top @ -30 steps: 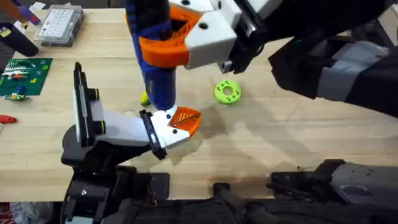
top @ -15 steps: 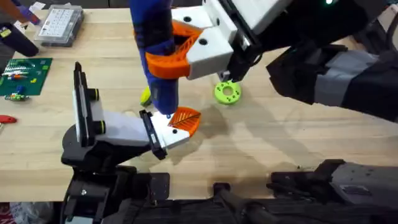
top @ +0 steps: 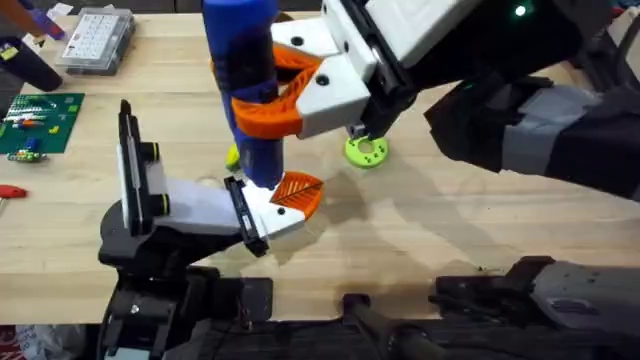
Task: Pick up the gripper from the table and insert it into the empty holder that is missing its gripper. Then pick up a screw, insert it into the mounting hole, and use the screwdriver to tighten it. Finally, clean up the table by picking up the vegetable and placing it into the bucket.
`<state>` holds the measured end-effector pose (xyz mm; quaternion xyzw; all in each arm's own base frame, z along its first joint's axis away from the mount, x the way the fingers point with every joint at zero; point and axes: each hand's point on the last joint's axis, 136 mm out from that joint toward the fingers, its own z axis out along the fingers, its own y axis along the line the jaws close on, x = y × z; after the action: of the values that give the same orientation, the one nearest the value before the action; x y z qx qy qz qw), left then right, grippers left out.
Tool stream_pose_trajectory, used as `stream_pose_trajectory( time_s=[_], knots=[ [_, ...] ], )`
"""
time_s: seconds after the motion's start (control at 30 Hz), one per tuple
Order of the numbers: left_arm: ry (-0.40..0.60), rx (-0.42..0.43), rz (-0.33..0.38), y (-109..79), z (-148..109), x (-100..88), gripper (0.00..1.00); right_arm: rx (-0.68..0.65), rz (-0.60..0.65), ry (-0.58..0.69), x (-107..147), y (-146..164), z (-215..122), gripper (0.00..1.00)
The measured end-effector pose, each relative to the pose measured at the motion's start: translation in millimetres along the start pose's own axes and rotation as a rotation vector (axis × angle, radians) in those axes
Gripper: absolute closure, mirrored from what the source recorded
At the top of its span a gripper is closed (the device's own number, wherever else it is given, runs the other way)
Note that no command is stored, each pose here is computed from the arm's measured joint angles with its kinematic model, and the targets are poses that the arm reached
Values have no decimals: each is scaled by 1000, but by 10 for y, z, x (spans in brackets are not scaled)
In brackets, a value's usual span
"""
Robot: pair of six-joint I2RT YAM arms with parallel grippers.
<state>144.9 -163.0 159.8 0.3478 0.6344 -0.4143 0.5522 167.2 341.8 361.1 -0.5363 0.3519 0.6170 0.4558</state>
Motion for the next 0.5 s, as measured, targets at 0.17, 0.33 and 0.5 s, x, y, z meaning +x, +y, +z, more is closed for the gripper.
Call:
stream_pose_trajectory(
  time_s=[0.17,0.33,0.5],
  knots=[
    [0,0,0,0,0,0,996,1,2,2,32,-17,8,987],
    [0,0,0,0,0,0,996,3,4,4,51,-30,9,987],
    [0,0,0,0,0,0,996,3,0,5,56,-33,9,987]
  ],
)
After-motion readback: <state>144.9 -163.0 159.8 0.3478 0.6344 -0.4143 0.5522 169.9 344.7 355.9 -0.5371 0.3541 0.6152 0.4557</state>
